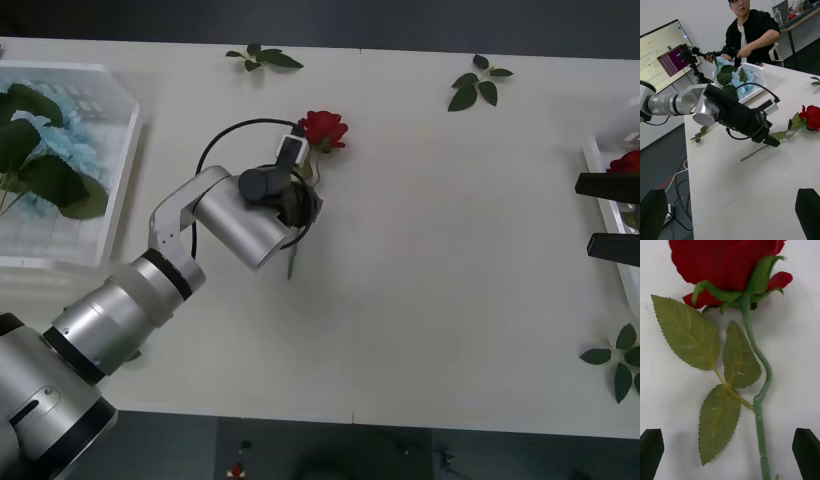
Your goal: Put the red flowers into the right box and the blue flowers into the left box
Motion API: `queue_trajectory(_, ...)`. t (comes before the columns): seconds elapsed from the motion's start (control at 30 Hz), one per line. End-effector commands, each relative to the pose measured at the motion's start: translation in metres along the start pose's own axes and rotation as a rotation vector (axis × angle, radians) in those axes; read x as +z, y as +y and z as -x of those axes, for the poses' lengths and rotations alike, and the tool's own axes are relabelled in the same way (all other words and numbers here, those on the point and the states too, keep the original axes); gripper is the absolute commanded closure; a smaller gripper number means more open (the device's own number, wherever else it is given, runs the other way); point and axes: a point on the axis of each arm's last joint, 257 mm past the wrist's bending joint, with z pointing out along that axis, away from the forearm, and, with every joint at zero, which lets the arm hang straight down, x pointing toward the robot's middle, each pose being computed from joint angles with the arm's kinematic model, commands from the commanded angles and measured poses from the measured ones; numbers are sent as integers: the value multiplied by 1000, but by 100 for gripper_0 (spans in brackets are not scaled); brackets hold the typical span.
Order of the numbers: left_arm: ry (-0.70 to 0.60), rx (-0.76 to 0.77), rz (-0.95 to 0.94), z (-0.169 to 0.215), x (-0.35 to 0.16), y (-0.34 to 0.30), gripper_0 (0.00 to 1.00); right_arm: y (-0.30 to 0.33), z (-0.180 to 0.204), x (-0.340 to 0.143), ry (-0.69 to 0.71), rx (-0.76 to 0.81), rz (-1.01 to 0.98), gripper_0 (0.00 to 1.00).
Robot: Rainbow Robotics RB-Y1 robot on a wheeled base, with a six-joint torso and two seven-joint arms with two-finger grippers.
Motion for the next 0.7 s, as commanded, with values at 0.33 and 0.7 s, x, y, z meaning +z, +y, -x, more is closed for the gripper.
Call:
queue_trajectory(0.33,-60,114,-32,33,-6,-19,45,6,7,1,-1,-38,16,0)
queue_trajectory(0.7,-23,152,-6,17,1,-6,50,6,7,1,-1,-38,16,0)
